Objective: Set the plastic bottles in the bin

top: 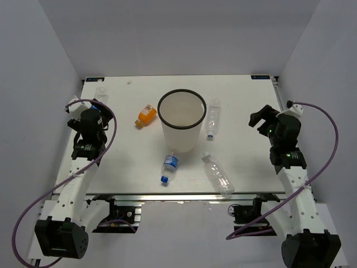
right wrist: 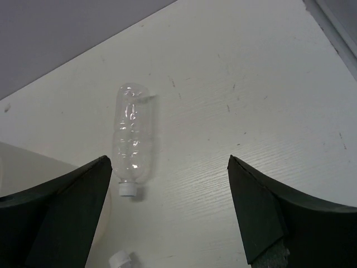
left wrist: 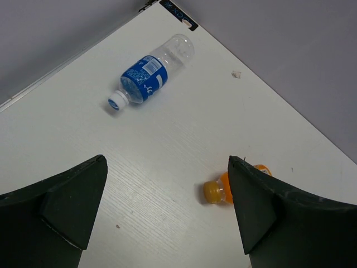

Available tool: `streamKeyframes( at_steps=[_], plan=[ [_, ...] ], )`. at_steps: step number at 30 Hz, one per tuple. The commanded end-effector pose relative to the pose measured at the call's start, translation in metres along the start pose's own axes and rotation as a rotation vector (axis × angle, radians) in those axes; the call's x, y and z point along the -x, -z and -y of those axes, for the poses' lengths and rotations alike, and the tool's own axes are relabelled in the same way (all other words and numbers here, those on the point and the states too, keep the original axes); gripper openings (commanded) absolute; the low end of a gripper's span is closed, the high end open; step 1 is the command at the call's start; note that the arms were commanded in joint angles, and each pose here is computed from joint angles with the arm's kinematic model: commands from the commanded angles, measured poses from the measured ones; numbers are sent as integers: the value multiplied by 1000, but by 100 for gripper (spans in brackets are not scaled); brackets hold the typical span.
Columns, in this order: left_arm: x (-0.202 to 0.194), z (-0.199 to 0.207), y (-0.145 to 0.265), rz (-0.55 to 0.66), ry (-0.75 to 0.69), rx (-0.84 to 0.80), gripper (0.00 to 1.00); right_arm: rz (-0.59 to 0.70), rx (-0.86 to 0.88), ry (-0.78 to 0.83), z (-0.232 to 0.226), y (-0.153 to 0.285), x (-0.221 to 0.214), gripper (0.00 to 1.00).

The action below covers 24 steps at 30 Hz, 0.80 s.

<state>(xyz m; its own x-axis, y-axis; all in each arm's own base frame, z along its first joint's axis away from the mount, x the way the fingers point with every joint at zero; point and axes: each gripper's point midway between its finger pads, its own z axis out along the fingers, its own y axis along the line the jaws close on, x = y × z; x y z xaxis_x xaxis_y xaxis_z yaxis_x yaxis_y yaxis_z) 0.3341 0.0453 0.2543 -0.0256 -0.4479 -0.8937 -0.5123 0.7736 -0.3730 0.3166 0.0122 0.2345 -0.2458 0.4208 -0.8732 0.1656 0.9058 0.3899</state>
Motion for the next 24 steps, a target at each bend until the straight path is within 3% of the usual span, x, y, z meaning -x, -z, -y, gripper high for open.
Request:
streamKeyframes(
  at_steps=[1, 4, 7, 13, 14, 19, 20, 24],
  plan=[
    [6, -2, -1, 1, 0, 30, 98, 52, 160, 35, -29, -1, 14, 89],
    [1, 1, -4, -13, -4, 15, 98, 2, 373, 81, -69, -8, 5, 89],
    [-8, 6, -6, -45, -25, -16, 98, -81, 406, 146, -97, -30, -16, 89],
    [-16, 4, -8, -60, -49, -16, 98, -283, 346, 118, -120, -108, -66, 89],
    [-18, 6, -8, -71, -51, -31, 98, -360, 318, 101, -116, -127, -91, 89],
    [-28, 9, -7, -100, -65, -64, 98, -463, 290, 66, -135, -185, -122, 89],
    [-31, 9, -7, -110, -70, -72, 98, -555, 218, 66, -118, -193, -152, 89],
    [-38, 19, -7, -140, -96, -130, 98, -574, 140, 52, -106, -218, -177, 89]
  ],
)
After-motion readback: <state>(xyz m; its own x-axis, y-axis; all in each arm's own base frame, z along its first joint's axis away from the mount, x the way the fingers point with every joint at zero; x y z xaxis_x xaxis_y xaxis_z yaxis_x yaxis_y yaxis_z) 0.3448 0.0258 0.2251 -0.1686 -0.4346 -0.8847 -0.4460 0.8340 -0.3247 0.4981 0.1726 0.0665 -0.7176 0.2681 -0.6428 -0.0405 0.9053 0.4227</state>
